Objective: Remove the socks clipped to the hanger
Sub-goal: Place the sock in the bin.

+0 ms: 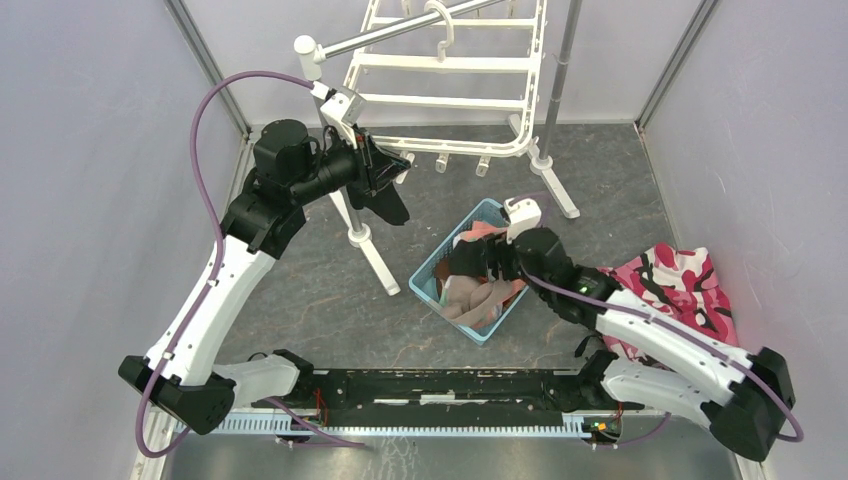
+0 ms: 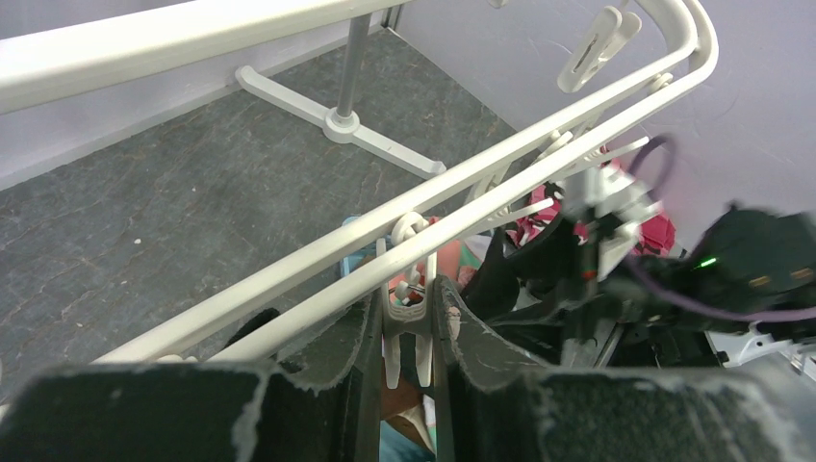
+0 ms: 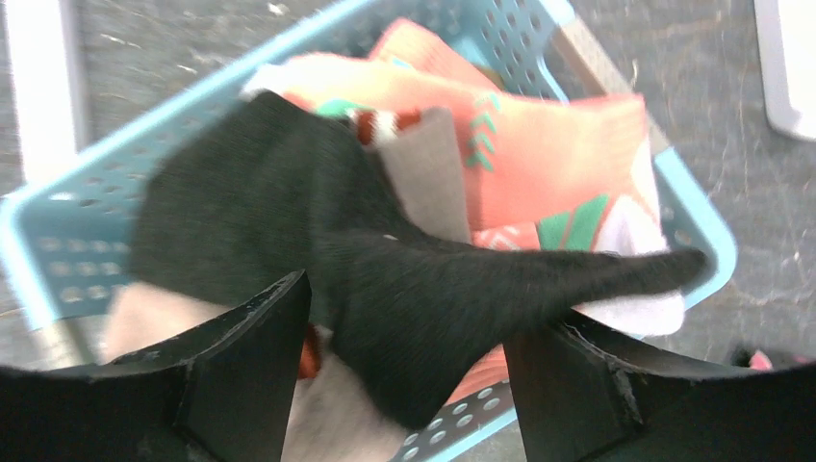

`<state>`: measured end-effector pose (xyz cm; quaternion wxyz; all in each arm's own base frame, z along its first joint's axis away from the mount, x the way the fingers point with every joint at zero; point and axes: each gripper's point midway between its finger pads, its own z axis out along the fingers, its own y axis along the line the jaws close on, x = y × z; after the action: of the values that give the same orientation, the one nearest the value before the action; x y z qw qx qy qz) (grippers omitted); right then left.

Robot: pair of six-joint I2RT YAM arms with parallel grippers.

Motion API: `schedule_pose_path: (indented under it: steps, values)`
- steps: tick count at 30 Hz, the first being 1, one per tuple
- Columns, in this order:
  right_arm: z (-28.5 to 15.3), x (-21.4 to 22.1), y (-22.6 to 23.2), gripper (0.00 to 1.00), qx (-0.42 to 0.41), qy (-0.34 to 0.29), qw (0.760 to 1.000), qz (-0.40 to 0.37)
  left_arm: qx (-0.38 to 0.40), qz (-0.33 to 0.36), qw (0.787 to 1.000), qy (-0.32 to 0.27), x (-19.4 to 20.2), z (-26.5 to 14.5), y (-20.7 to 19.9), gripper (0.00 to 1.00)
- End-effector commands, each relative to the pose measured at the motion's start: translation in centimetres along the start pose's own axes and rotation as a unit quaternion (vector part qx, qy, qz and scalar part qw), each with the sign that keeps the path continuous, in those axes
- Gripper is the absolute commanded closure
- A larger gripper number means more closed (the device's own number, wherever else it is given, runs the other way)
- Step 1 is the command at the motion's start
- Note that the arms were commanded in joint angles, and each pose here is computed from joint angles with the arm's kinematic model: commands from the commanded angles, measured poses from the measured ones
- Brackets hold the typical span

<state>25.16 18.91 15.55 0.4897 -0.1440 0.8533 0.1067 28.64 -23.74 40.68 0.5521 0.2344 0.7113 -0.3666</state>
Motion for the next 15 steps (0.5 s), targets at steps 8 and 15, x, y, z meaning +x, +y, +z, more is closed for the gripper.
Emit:
schedule_pose_path:
  steps: [8,15]
  values:
    - [-3.7,-5.9,5.2,0.56,-0.172,-0.056,0.984,-0.002,0.029,0.002,1.000,-0.008,-0.5,-0.7,-1.5,0.97]
    - [2.4,-1.4,4.0,0.72,-0.179,-0.008,0.983,0.045,0.035,0.003,0.999,-0.008,-0.6,-0.9,-1.8,0.97]
